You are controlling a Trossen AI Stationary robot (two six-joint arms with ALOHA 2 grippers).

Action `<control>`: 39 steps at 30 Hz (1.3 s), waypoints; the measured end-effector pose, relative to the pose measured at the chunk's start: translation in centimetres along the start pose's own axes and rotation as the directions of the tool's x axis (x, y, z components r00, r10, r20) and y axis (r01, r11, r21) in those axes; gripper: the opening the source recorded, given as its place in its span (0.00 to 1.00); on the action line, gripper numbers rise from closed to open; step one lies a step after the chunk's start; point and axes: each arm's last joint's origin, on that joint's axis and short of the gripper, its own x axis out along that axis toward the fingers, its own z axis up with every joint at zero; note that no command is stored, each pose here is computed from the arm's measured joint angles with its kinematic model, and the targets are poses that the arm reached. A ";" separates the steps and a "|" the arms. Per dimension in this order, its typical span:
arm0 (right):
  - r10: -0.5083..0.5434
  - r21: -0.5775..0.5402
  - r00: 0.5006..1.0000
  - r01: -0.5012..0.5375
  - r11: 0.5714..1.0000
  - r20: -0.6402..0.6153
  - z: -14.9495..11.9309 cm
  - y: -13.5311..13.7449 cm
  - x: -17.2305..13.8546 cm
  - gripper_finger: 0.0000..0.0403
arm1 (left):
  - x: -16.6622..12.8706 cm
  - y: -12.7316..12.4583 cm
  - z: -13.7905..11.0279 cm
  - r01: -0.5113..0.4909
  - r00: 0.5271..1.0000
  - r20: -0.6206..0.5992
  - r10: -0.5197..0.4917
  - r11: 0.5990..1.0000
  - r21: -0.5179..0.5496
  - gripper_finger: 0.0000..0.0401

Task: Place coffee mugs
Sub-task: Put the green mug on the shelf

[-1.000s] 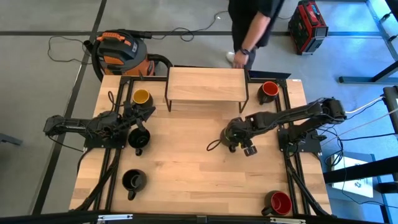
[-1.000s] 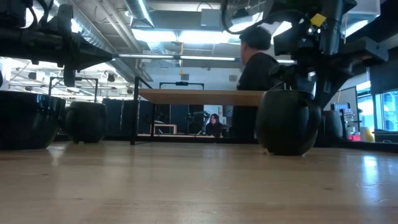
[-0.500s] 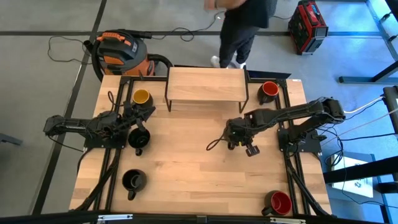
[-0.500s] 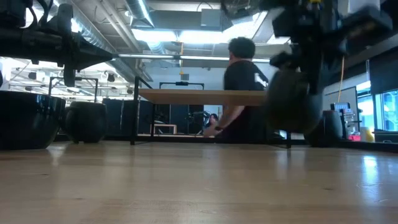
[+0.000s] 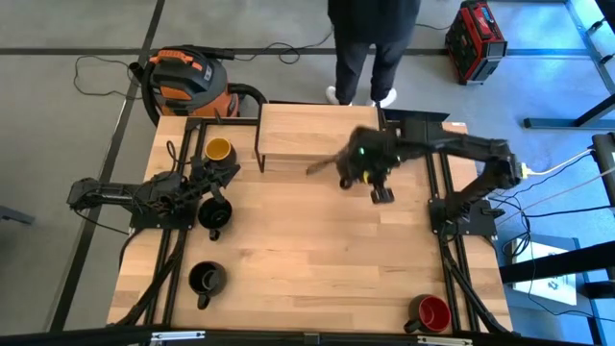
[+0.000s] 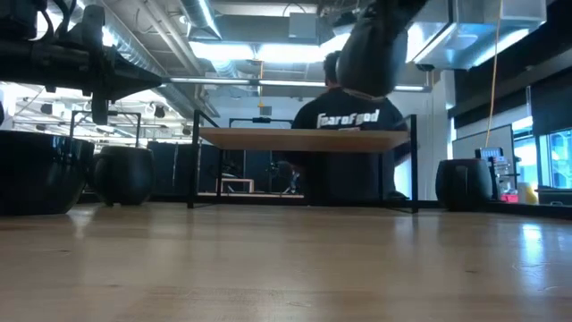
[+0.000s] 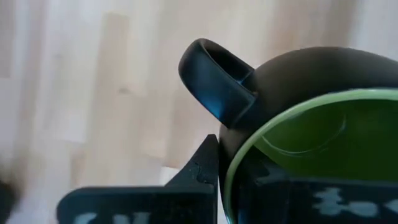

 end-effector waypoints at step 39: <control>-0.012 0.427 1.000 0.021 0.904 -0.023 -5.7 -19.5 0.5 0.01 | 0.0 0.0 0.0 0.003 1.000 0.000 -0.003 1.000 -0.001 0.02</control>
